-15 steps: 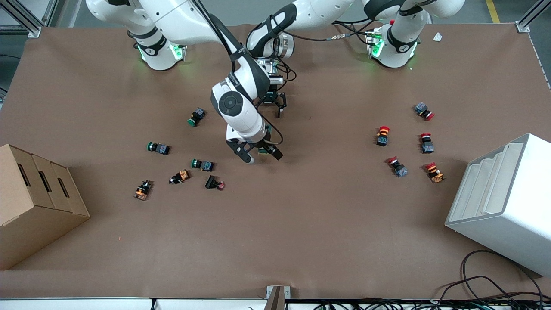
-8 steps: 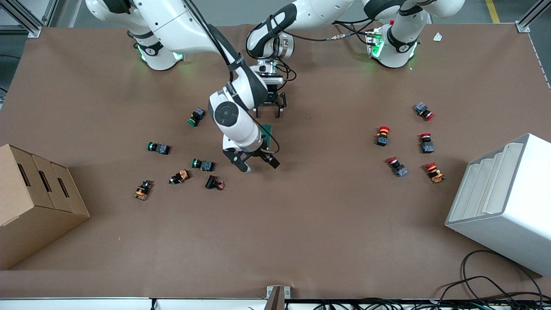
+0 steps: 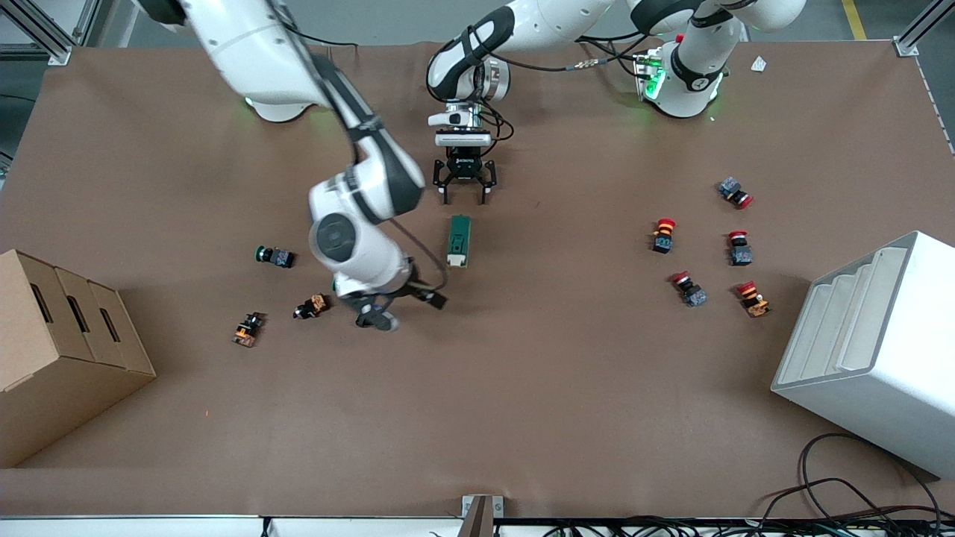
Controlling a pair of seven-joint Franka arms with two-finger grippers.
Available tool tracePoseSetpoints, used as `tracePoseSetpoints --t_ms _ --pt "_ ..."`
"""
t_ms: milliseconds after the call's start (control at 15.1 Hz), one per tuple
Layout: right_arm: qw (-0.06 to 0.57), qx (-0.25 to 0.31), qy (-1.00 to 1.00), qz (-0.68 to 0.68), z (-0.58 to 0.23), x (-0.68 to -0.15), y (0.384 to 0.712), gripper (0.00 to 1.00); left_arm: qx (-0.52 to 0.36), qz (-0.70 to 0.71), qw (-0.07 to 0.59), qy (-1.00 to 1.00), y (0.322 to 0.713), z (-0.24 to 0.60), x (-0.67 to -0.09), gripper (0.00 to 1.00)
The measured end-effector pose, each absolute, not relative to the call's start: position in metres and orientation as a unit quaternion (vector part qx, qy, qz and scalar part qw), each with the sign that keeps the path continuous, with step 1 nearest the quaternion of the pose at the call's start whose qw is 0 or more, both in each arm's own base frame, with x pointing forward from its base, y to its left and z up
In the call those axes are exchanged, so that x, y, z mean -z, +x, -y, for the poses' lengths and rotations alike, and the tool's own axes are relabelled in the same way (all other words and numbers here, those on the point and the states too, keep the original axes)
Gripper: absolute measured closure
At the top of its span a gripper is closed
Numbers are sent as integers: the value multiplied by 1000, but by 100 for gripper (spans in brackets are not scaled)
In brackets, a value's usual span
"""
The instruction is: Close load switch with both arms
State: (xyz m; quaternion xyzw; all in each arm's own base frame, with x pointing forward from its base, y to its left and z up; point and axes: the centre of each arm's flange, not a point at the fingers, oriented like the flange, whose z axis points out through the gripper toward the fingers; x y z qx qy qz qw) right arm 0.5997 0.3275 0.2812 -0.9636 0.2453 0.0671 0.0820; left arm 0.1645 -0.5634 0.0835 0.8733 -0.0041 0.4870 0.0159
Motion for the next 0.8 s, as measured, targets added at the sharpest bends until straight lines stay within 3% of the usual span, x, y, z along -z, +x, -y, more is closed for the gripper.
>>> tracePoseSetpoints --t_ms 265,530,795 --pt "20 -74 -988 -133 -212 -354 623 0 -485 4 13 874 165 564 -84 2" --pt "-6 -89 -995 -44 -121 -416 621 0 -454 -24 -25 890 172 578 -100 2" --pt "-14 -119 -993 -14 -27 -482 612 0 -408 -72 -57 908 206 611 -155 2"
